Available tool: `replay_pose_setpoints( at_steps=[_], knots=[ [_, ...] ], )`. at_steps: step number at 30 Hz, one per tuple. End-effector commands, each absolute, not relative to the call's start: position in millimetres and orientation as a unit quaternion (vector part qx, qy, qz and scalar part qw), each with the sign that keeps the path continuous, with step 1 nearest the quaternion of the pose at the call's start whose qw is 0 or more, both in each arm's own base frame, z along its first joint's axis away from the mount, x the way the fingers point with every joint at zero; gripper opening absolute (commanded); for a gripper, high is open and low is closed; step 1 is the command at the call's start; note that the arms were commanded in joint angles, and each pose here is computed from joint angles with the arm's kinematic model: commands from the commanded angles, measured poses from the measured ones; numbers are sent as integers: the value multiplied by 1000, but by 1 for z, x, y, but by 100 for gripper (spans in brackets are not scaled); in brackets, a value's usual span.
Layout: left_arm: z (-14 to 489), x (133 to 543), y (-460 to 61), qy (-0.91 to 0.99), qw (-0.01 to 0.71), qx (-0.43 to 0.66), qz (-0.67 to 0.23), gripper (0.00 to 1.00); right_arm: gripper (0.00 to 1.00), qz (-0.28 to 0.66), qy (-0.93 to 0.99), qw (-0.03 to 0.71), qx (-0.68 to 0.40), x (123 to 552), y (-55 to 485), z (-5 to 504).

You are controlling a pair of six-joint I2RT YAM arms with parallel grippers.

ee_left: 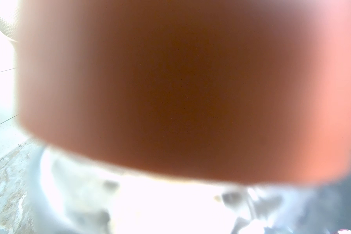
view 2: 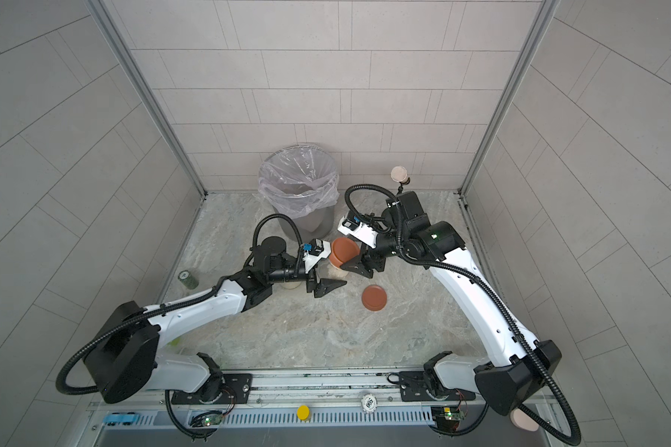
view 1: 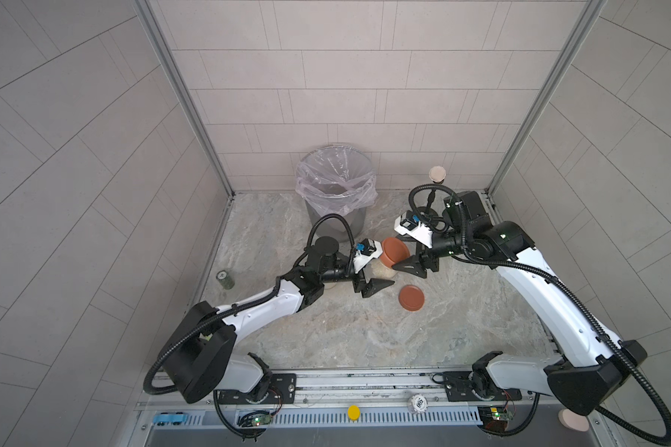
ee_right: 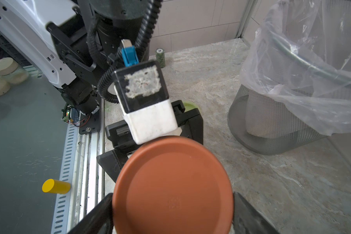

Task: Empty moldy rice from jars
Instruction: Unscrew the lid from the jar.

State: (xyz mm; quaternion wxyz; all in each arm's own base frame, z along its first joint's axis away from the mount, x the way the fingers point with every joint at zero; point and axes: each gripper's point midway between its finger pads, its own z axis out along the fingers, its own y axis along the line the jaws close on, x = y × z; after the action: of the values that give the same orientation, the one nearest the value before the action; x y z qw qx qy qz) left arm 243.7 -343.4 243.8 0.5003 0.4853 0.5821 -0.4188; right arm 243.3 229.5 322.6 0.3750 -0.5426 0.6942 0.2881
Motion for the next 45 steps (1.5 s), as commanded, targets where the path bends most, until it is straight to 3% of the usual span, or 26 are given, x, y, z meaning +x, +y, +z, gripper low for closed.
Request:
replay_pose_setpoints(
  at_steps=[1, 6, 19, 28, 45],
  knots=[
    [317, 238, -333, 503, 588, 469, -427, 0, 79, 316, 675, 307, -592, 210, 227, 308],
    [315, 230, -329, 508, 579, 472, -429, 0, 77, 308, 677, 283, -606, 211, 225, 306],
    [313, 223, -329, 509, 565, 477, -441, 0, 77, 327, 626, 312, -636, 204, 246, 329],
    [311, 217, -326, 513, 551, 496, -434, 0, 76, 283, 600, 306, -683, 198, 235, 321],
    [306, 210, -325, 510, 538, 510, -437, 0, 75, 254, 566, 380, -686, 198, 235, 343]
  ],
)
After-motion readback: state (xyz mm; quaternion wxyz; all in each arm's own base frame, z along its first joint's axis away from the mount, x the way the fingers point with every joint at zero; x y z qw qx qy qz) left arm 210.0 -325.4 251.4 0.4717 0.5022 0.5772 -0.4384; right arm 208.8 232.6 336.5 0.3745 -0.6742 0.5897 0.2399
